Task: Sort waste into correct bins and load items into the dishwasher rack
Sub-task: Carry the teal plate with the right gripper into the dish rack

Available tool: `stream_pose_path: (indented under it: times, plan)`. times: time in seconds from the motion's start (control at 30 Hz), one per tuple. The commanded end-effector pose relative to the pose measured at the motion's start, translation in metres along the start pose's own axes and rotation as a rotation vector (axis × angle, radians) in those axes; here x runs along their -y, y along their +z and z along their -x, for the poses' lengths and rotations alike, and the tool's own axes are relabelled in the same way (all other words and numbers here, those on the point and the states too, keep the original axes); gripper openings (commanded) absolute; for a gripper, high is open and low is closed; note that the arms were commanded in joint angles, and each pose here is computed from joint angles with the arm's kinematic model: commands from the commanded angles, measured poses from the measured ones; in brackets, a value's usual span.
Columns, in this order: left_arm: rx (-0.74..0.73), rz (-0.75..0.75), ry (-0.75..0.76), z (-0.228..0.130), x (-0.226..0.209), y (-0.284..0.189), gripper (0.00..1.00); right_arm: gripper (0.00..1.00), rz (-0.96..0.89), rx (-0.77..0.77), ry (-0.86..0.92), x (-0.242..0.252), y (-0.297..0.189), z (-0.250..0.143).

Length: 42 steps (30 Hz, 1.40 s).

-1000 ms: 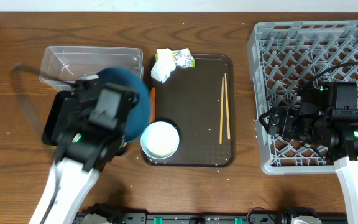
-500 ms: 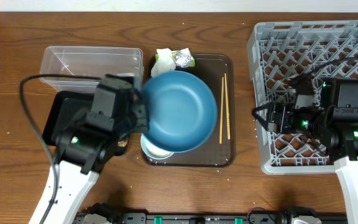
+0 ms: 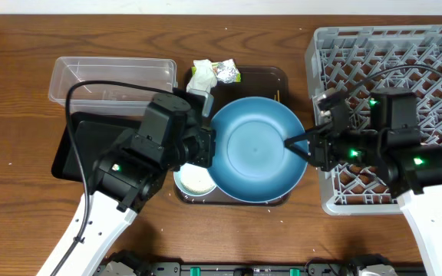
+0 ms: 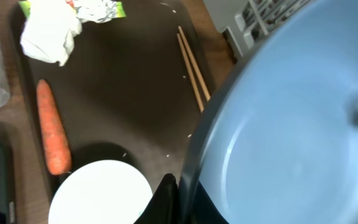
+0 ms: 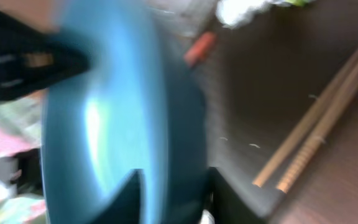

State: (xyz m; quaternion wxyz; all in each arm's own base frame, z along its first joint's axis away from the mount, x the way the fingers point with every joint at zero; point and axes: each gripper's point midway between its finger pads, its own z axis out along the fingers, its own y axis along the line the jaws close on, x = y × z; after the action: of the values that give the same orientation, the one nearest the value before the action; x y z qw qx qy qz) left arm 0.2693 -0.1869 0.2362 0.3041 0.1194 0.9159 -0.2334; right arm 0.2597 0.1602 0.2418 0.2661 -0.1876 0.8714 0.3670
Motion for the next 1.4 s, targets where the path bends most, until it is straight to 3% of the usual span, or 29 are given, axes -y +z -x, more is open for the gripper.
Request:
stream_pose_path:
  times: [0.0,0.27,0.4,0.43,0.47,0.63,0.8,0.9,1.1,1.37]
  plan:
    - [0.04,-0.026,0.037,0.011,0.012,-0.007,0.06,0.01,-0.135,-0.032,0.027,0.024,0.008,-0.002]
    - [0.056,-0.031,0.04,0.014,0.013,-0.008,0.09,0.01,-0.232,0.002,0.025,0.04,0.005,0.007]
    - [0.056,-0.031,0.04,0.014,0.013,-0.008,0.41,0.01,-0.493,0.073,0.095,0.078,-0.02,0.014]
    - [0.056,-0.031,0.04,0.014,0.013,-0.008,0.57,0.01,-0.62,0.107,0.127,0.096,-0.035,0.016]
    - [0.056,-0.031,0.04,0.014,0.013,-0.008,0.65,0.01,-0.704,0.134,0.152,0.107,-0.046,0.017]
    - [0.056,-0.031,0.04,0.014,0.013,-0.008,0.77,0.01,-1.194,0.339,0.296,0.16,-0.129,0.024]
    - [0.046,-0.028,0.038,0.012,0.012,-0.008,0.83,0.01,-1.65,0.625,0.34,0.175,-0.226,0.043]
    - [0.03,-0.022,0.035,0.008,0.011,-0.007,0.84,0.01,-1.796,0.712,0.305,0.174,-0.264,0.058]
    - [0.024,-0.02,0.034,0.007,0.01,-0.007,0.86,0.01,-1.979,0.605,0.122,0.187,-0.306,0.083]
    - [0.024,-0.02,0.034,0.006,0.01,-0.007,0.9,0.01,-2.173,0.437,0.023,0.23,-0.346,0.09]
